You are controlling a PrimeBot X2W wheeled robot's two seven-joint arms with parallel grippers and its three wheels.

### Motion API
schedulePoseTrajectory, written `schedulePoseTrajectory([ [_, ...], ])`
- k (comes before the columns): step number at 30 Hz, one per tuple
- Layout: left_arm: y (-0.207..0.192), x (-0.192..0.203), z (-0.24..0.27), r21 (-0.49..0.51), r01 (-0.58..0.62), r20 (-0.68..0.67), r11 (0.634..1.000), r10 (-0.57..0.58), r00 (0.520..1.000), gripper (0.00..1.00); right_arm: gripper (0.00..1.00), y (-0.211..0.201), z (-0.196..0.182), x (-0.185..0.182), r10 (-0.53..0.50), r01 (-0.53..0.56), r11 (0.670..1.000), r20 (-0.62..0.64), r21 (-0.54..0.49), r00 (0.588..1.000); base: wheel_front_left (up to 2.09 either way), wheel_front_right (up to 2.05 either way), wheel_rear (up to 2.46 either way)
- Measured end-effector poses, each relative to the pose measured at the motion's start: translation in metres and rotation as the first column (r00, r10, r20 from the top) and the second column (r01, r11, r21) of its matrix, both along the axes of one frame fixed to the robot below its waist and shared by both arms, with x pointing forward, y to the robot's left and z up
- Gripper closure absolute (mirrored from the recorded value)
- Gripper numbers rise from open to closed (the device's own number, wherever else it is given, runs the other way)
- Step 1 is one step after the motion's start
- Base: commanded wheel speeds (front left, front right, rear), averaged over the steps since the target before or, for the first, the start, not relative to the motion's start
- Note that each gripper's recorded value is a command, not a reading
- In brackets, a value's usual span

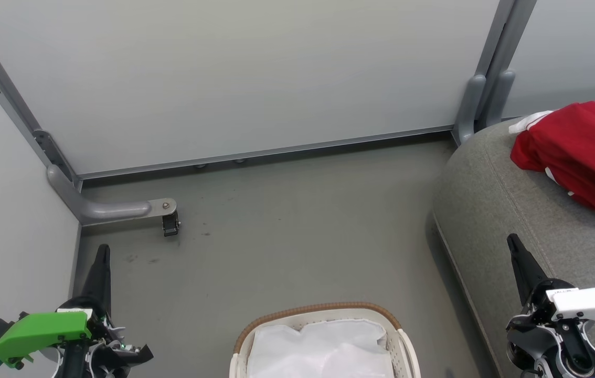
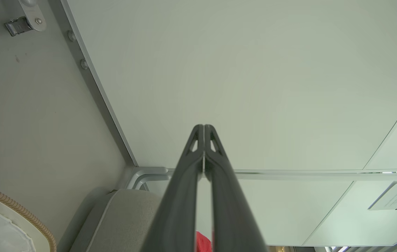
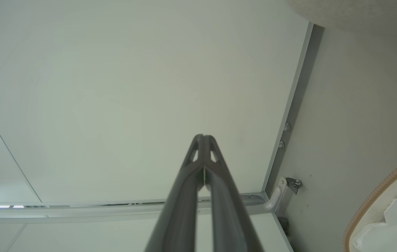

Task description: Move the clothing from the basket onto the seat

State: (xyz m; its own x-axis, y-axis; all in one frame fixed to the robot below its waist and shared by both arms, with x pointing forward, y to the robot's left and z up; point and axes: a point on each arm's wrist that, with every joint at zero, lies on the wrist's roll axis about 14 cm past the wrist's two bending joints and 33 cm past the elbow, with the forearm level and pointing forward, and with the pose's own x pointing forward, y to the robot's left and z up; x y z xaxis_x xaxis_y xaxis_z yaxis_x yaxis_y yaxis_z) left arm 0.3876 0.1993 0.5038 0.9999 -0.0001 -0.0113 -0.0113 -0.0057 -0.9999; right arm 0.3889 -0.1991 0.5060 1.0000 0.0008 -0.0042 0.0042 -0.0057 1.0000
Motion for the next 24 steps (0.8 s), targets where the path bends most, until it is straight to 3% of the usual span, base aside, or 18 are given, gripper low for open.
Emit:
schedulePoseTrajectory([
  [24,0.0,0.0,0.0,0.0,0.0,0.0,1.0,0.0,1.0,1.0,1.0,0.0,0.0,0.0,0.0,0.0,1.0,0.0,0.0,1.0,0.0,0.0,0.0],
])
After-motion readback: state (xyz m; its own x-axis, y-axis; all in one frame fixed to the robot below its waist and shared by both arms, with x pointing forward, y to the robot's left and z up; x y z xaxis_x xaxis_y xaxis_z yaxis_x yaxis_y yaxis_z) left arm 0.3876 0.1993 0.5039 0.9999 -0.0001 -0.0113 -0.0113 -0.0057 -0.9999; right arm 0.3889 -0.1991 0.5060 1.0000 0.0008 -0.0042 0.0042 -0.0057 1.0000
